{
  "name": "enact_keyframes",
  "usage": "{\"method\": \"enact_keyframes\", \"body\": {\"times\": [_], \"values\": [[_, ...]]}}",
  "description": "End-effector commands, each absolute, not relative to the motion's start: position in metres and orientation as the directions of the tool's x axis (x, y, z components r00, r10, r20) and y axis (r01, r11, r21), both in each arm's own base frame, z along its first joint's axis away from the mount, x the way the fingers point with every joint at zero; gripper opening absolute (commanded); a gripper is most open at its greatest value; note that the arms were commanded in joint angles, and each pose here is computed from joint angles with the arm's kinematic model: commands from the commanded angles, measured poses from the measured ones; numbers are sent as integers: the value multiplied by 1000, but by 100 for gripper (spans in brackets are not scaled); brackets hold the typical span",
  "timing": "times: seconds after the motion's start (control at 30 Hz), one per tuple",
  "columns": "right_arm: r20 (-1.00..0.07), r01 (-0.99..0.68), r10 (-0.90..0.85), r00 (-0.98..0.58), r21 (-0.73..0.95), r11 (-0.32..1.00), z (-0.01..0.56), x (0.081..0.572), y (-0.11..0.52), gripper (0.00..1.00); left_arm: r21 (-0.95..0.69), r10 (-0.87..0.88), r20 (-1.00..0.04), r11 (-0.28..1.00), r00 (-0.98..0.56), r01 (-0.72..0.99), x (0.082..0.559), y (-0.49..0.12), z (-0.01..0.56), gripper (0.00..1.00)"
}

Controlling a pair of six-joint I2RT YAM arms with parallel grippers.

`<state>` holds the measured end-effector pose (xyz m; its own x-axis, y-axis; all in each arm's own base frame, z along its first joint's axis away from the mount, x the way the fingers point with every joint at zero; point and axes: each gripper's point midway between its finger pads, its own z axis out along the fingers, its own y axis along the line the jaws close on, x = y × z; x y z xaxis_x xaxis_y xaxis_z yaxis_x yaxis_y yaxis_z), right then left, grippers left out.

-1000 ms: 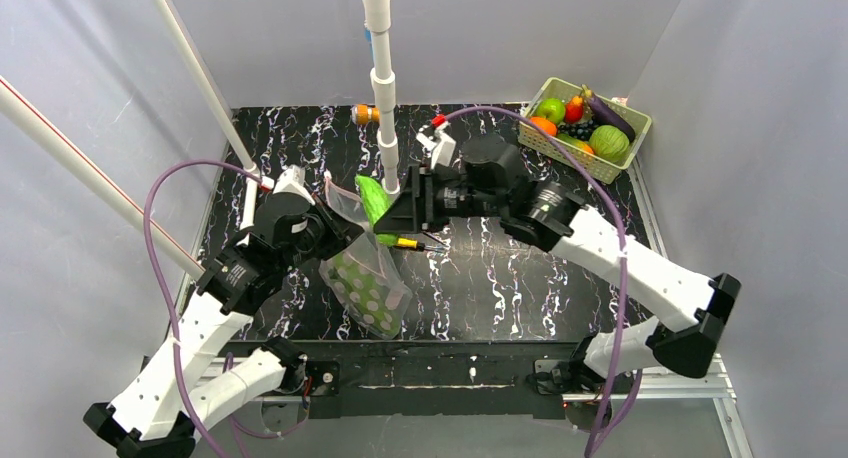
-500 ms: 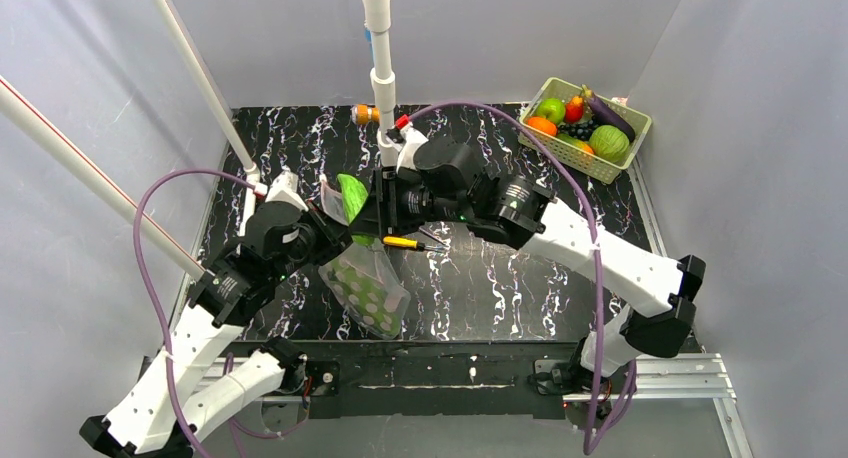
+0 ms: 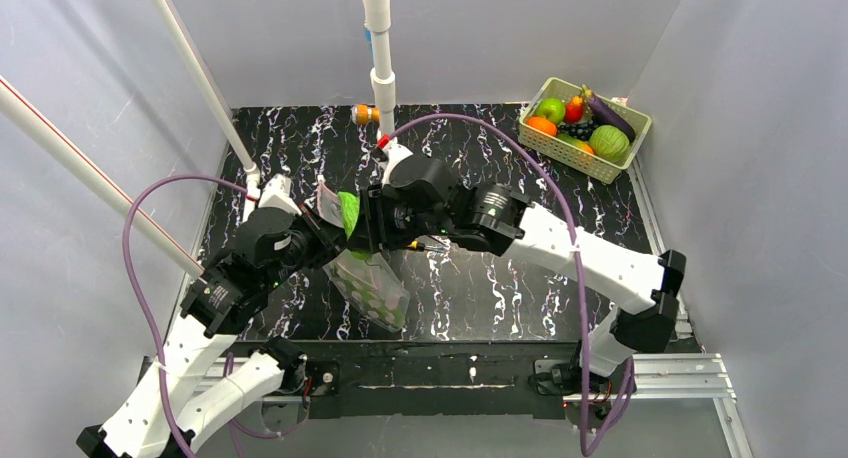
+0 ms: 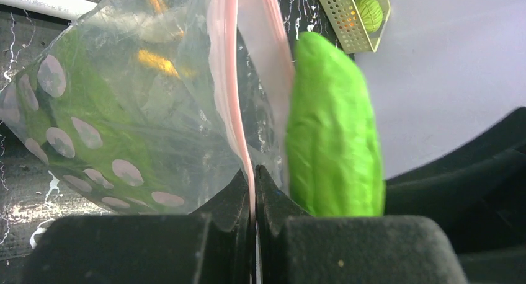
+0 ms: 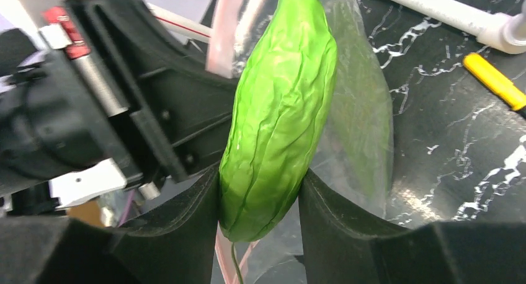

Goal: Place the food in the zip-top bag and seal the zipper
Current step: Place the fake vegetable in the zipper food storage bag.

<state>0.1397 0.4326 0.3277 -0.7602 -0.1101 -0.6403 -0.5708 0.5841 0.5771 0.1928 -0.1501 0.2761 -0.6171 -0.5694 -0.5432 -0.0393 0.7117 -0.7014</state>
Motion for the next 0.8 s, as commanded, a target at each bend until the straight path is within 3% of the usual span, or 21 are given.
{"method": "enact_keyframes", "body": {"times": [0.0,0.13,0.37,0.57,0.67,0.77], "values": [[-701,-610,-141,-699,481,630,335,149,423,27,-703,-577,-549,710,-605,-40,196,-150,278,0],[-753,-673,-149,-641,458,581,362,144,409,30,-685,-568,-559,727,-605,-49,203,-151,276,0],[-709,-734,-314,-631,414,539,366,117,382,27,-630,-496,-614,777,-614,3,216,-158,273,0],[-619,-660,-254,-743,614,433,376,90,396,32,-604,-416,-657,789,-629,109,225,-174,282,0],[-497,-543,-230,-837,700,465,374,92,394,23,-630,-436,-646,768,-627,115,225,-178,283,0],[-393,-449,-220,-893,739,502,365,90,397,22,-647,-455,-641,754,-618,115,226,-179,284,0]]}}
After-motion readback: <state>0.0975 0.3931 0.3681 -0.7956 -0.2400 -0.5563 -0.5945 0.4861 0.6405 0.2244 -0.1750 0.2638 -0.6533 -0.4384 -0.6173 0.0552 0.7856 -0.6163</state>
